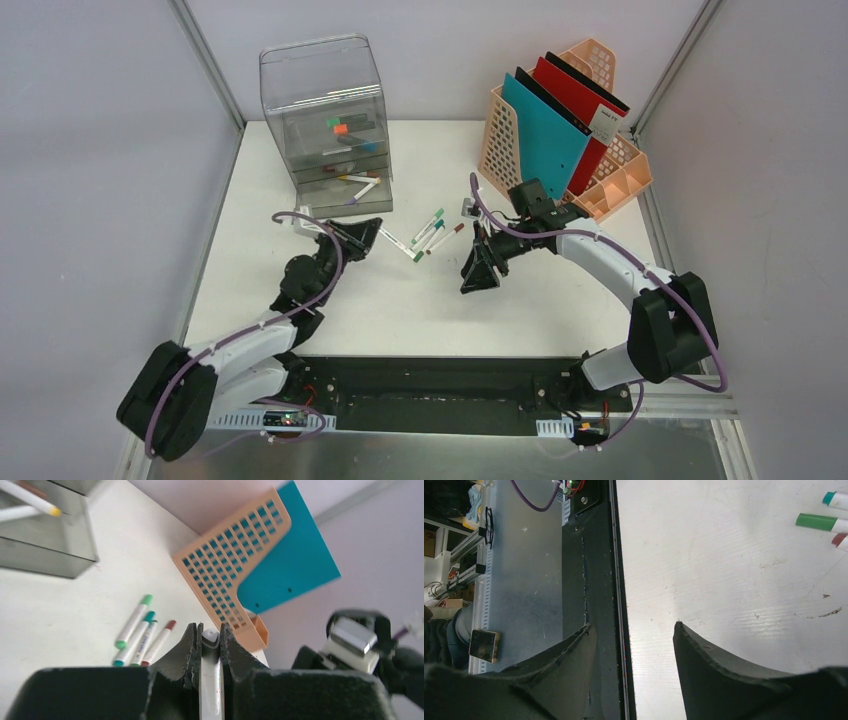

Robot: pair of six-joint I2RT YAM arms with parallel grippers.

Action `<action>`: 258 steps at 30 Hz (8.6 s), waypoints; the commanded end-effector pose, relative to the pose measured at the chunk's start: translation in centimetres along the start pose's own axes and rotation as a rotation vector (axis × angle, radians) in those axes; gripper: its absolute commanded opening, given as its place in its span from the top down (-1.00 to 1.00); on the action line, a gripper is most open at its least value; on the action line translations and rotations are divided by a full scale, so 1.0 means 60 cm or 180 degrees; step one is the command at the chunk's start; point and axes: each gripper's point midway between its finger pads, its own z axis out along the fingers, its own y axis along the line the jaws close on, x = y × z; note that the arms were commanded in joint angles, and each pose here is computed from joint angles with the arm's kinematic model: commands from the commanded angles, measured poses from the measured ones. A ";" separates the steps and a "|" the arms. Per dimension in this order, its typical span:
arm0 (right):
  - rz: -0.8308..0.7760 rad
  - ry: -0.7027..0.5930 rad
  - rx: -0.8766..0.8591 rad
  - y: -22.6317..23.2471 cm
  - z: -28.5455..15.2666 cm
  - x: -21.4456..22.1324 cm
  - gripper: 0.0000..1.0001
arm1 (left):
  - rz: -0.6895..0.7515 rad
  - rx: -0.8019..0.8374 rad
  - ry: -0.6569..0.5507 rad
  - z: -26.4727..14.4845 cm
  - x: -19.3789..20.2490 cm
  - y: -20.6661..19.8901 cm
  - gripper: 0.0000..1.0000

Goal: Organize the desk
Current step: Place the stationery in the drawer, then pick up the stationery from the center of the board, then place the stationery in the drawer.

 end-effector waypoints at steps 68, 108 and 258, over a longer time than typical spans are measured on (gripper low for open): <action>-0.0350 -0.0008 0.0083 0.007 -0.013 -0.020 -0.22 | -0.1906 -0.2519 -0.1445 0.092 -0.241 0.321 -0.28; -0.0413 0.0089 0.0172 0.001 -0.020 -0.016 -0.23 | -0.0816 -0.0380 0.0644 -0.002 -0.068 0.100 -0.62; -0.0555 0.0148 0.0233 0.004 -0.028 -0.014 -0.23 | 0.2015 -0.0695 0.1177 0.049 0.015 0.019 1.00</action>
